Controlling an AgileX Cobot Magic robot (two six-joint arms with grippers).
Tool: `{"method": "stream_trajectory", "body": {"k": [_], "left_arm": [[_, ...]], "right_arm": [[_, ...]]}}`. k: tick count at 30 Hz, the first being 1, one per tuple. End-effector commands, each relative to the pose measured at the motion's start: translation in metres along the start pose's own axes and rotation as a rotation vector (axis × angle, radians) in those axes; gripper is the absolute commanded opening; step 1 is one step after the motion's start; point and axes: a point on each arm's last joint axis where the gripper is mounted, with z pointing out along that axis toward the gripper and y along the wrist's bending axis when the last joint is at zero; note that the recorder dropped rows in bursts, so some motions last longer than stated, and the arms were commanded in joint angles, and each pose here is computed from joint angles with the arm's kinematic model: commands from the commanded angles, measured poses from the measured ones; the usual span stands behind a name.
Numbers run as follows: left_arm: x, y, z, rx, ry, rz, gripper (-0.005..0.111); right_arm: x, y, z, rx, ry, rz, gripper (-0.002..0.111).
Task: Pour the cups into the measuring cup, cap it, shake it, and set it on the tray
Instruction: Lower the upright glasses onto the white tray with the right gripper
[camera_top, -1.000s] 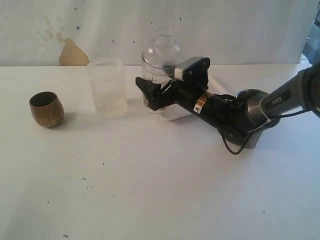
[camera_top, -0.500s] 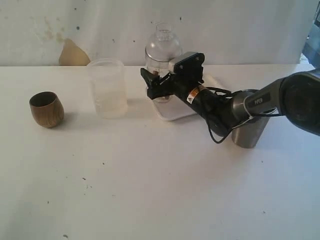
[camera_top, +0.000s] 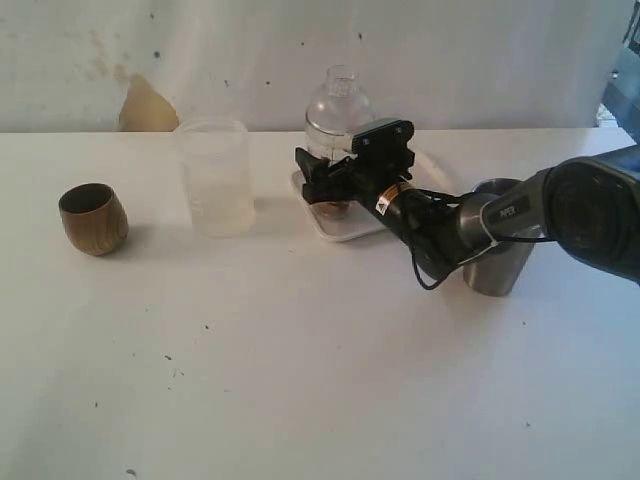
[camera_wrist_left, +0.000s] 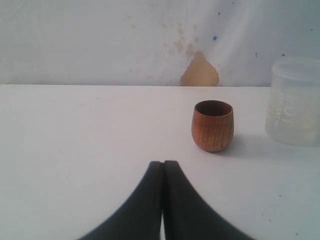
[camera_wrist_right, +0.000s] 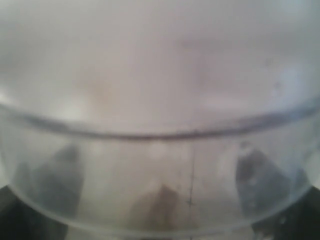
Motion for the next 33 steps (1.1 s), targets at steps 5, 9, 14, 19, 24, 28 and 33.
{"method": "stream_trajectory", "body": {"k": [5,9,14,19,24,28,33], "left_arm": [[0.0011,-0.0002,0.0002,0.002,-0.002,-0.001,0.000],[0.0011,-0.0002,0.0002,0.002,-0.002,-0.001,0.000],[0.0011,-0.0002,0.0002,0.002,-0.002,-0.001,0.000],[0.0011,-0.0002,0.0002,0.002,-0.002,-0.001,0.000],[0.0011,-0.0002,0.0002,0.002,-0.002,-0.001,0.000],[0.0011,-0.0002,0.0002,0.002,-0.002,-0.001,0.000],[0.0011,-0.0002,0.0002,0.002,-0.002,-0.001,0.000]], "right_arm": [[-0.0094,-0.0014,0.0019,0.005,-0.041,-0.007,0.070],[-0.0092,-0.0014,0.0019,0.005,-0.041,-0.007,0.085],[-0.0092,-0.0014,0.0019,0.005,-0.041,-0.007,0.091],[-0.0092,-0.0014,0.0019,0.005,-0.041,0.005,0.091],[-0.0092,-0.0012,0.0019,0.002,-0.040,0.020,0.091],[-0.0113,-0.0018,0.0019,0.002,-0.044,0.018,0.091],[-0.0157,-0.0017,0.0017,0.004,-0.041,-0.007,0.091]]}}
